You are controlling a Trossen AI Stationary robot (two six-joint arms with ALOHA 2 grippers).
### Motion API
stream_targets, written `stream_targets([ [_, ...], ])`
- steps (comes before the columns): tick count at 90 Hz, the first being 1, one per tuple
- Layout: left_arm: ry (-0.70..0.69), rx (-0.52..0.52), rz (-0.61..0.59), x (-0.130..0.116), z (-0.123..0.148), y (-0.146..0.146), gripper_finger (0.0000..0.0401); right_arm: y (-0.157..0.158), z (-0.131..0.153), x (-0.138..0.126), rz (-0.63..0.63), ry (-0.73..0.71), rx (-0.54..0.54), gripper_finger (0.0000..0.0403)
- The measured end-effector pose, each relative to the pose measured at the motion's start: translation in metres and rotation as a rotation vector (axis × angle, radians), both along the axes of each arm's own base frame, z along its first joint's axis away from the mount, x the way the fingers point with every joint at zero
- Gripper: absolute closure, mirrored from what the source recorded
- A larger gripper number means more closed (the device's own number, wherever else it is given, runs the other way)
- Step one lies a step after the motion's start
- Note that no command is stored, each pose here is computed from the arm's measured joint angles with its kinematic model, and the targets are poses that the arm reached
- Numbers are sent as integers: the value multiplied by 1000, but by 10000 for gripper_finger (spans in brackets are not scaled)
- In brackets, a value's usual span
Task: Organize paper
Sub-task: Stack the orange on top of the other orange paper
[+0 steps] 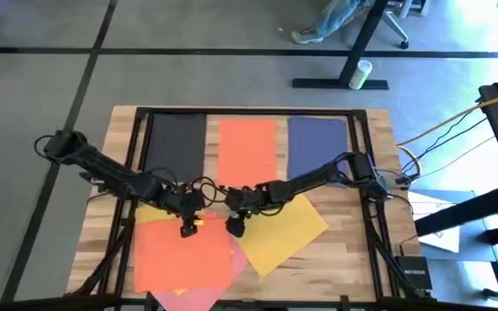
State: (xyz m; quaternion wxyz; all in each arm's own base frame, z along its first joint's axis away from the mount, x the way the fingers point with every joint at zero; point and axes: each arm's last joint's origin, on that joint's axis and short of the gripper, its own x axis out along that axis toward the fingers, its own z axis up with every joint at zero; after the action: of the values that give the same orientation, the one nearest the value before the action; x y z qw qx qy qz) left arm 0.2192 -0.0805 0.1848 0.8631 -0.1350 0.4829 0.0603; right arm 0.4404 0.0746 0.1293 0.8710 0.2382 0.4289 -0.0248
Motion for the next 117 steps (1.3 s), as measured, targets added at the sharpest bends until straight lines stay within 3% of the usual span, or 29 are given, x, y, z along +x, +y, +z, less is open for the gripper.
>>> stream_targets([
  [41,-4,10,5,0,0,0,210,1,-16,6,-3,-7,44,180],
  [91,-8,22,12,0,0,1,210,19,-17,3,18,0,65,275],
  [117,-9,32,14,1,0,4,210,16,-18,3,29,4,55,394],
])
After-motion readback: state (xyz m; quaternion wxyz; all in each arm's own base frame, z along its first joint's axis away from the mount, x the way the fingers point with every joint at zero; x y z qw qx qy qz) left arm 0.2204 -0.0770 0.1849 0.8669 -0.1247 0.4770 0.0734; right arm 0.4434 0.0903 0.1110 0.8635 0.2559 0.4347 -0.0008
